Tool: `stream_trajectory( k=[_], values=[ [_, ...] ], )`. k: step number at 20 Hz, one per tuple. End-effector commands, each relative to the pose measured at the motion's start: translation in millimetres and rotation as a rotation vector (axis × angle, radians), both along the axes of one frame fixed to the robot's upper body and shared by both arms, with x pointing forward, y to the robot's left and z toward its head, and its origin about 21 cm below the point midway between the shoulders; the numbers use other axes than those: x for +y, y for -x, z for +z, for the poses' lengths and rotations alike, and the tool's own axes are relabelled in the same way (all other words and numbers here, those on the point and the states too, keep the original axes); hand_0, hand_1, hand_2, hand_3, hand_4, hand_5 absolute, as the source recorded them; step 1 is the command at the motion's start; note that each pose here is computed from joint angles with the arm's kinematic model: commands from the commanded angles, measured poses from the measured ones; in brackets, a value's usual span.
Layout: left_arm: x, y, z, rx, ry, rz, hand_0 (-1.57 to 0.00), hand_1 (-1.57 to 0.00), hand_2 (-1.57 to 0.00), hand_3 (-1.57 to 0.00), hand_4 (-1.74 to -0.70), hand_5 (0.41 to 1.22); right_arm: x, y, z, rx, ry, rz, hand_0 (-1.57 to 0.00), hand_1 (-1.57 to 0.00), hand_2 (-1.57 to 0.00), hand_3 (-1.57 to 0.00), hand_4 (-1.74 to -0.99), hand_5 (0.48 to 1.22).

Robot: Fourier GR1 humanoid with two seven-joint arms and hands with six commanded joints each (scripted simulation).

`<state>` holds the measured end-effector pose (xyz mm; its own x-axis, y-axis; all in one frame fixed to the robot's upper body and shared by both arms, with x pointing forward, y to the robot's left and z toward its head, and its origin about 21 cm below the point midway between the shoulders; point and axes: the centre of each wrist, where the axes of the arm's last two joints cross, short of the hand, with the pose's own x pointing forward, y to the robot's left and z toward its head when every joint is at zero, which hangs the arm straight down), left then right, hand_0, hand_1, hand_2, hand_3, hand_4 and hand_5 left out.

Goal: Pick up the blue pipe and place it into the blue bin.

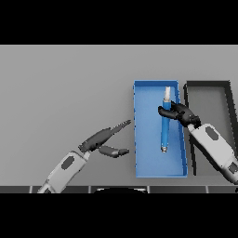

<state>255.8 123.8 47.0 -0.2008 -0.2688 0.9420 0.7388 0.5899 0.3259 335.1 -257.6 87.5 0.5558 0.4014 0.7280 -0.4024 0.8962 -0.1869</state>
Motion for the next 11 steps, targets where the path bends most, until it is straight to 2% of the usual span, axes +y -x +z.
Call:
stream_trajectory(
  k=[1,5,7,11],
  values=[
    [1.0,-0.2,1.6,-0.003,0.003,-0.001,0.00,0.00,0.00,0.00,-0.83,0.471,0.6,0.6,-1.9,0.003,0.002,-0.008,-0.08,-0.06,-0.06,-0.03,-1.196,0.838],
    [-3.4,1.2,5.1,-0.009,0.006,-0.002,0.00,0.00,0.00,0.00,-0.83,0.471,-1.8,-2.0,-1.1,-0.007,0.015,-0.016,-0.03,-0.02,-0.02,-0.01,-1.182,0.789],
    [-1.5,1.8,5.9,-0.026,0.012,-0.004,0.00,0.00,0.00,0.00,-0.83,0.471,-3.0,1.8,-2.1,-0.011,0.008,-0.006,-0.02,-0.01,-0.01,-0.01,-1.186,0.774],
    [2.7,-4.3,4.8,-0.012,-0.003,0.005,0.00,0.00,0.00,0.00,-0.83,0.474,2.4,1.1,0.3,-0.011,0.018,0.009,-0.02,-0.01,-0.01,-0.01,-1.186,0.769]
  ],
)
